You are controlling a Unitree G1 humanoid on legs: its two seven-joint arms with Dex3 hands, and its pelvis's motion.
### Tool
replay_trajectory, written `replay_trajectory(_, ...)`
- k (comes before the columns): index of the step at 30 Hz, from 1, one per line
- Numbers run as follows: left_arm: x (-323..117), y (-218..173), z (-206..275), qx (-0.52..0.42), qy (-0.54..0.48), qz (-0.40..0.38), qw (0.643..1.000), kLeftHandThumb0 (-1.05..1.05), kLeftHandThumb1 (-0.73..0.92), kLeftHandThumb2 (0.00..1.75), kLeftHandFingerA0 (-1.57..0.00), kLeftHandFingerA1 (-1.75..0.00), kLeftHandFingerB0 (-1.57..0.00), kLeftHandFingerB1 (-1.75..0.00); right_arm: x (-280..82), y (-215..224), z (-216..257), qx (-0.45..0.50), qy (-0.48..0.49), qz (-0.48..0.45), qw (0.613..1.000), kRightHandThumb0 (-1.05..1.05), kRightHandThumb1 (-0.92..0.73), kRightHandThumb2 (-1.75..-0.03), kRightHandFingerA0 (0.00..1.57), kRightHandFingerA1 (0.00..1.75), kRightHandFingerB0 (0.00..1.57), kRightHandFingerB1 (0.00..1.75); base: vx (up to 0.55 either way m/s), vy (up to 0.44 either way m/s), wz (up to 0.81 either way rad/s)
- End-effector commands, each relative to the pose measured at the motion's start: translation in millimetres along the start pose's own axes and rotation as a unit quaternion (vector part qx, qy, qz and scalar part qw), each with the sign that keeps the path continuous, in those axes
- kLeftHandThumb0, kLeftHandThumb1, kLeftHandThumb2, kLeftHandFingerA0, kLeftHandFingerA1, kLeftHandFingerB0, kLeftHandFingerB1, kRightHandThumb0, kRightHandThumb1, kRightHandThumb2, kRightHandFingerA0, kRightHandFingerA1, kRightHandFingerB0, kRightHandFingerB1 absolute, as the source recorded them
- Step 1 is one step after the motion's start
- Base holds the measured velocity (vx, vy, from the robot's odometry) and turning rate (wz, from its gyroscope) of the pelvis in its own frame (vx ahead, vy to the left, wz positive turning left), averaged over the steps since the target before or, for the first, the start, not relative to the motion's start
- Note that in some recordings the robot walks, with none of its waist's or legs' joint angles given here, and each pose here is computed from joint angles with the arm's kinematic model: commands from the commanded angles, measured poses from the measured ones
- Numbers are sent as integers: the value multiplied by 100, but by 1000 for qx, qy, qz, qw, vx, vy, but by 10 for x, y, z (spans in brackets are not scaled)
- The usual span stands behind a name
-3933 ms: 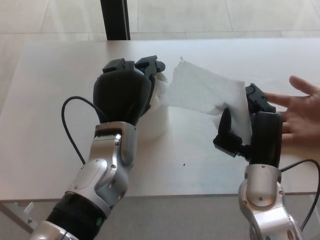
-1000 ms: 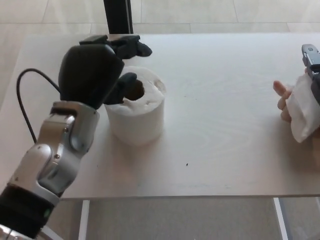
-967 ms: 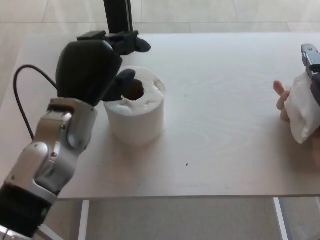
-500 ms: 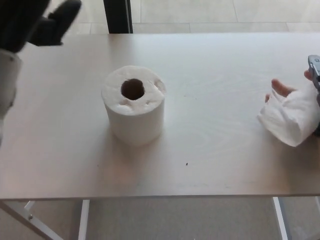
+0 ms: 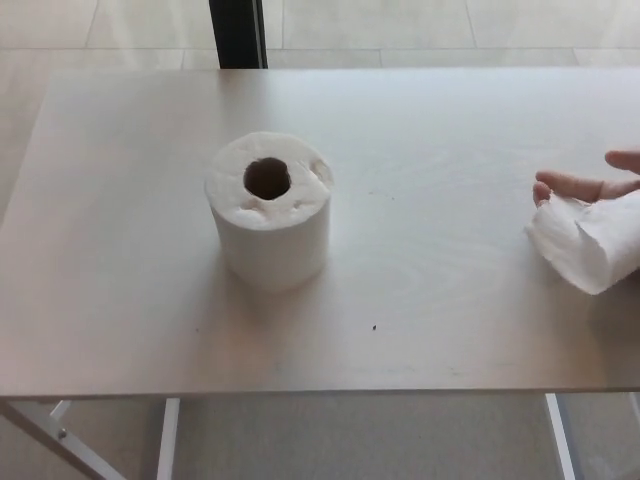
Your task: A toilet paper roll is kept in the middle of the desk infront of the robot. The robot places its left hand on the top of the toilet paper roll to hold it still and uses its right hand to tear off a piece of toilet paper from it and hands the paper to a person
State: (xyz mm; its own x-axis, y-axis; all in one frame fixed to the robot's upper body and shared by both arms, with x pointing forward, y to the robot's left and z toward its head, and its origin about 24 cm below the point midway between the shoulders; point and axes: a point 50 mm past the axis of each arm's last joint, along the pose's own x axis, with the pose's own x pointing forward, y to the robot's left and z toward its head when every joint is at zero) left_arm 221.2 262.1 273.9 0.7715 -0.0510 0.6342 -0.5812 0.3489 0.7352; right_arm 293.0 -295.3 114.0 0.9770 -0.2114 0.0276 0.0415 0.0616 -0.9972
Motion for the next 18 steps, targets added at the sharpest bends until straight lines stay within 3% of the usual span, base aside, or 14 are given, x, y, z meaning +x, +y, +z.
replay_trajectory(1,-881,480,-516,-111,257,-24,960,-48,39,104,-51,-83,-57,-74,-672,-844,-710,169,67,145,973,-50,-48,-55,0,0,0,0,0,0,0)
replay_trajectory(2,-952,508,-540,-114,274,-16,955,-49,38,105,-53,-84,-58,-75,-744,-907,-798,184,64,137,971,-56,-32,-61,0,36,0,0,0,0,0)
replay_trajectory(3,-1016,534,-553,-118,283,-9,952,-49,38,105,-53,-84,-58,-75,-807,-956,-865,191,61,130,971,-56,-32,-61,0,36,0,0,0,0,0)
replay_trajectory(4,-1053,546,-564,-117,290,-8,950,-53,38,106,-35,-102,-59,-75,-842,-985,-901,188,67,128,972,-53,-46,-57,0,0,2,6,0,0,0)
replay_trajectory(6,-1254,615,-637,-133,320,13,938,-52,35,111,-37,-117,-61,-81,-1054,-1107,-1084,178,105,113,972,-57,-50,-58,0,0,3,17,0,0,0)
replay_trajectory(7,-1406,674,-678,-133,347,28,928,-50,32,117,-48,-127,-60,-85,-1263,-1164,-1246,210,115,96,966,-54,-47,-66,0,14,10,46,0,0,0)
replay_trajectory(8,-1518,715,-703,-135,366,41,920,-50,32,117,-48,-127,-60,-85,-1433,-1212,-1356,235,131,84,960,-54,-47,-66,0,14,10,46,0,0,0)
replay_trajectory(9,-1652,747,-741,-145,381,50,912,-50,31,119,-45,-128,-59,-95,-1638,-1274,-1493,285,157,59,944,-41,-51,-56,0,63,27,43,0,0,0)
replay_trajectory(11,-1907,829,-859,-156,427,82,887,-45,24,128,-51,-125,-62,-98,-2000,-1287,-1700,301,202,7,932,-46,-51,-57,46,62,47,39,0,0,0)
replay_trajectory(12,-2007,853,-892,-158,444,88,877,-38,25,131,-49,-121,-64,-101,-2141,-1287,-1779,315,218,-16,924,-46,-42,-76,59,69,41,52,0,0,0)
replay_trajectory(13,-2200,890,-954,-156,474,101,861,-36,21,139,-52,-111,-66,-104,-2402,-1240,-1946,347,246,-71,902,-42,-53,-55,71,68,54,47,0,0,0)
replay_trajectory(16,-2688,888,-1112,-151,541,123,818,-41,23,136,-58,-120,-64,-105,-2891,-1061,-2281,376,355,-218,828,-39,-54,-56,82,72,64,52,0,0,0)
replay_trajectory(17,-2752,876,-1121,-154,547,123,814,-15,8,156,-56,-125,-72,-108,-2920,-1036,-2313,370,368,-234,820,-34,-51,-90,77,97,50,75,0,0,0)
replay_trajectory(18,-2885,842,-1139,-157,561,122,803,-47,32,122,-69,-105,-71,-96,-2993,-963,-2379,366,394,-264,801,-47,-59,-57,90,94,66,69,0,0,0)
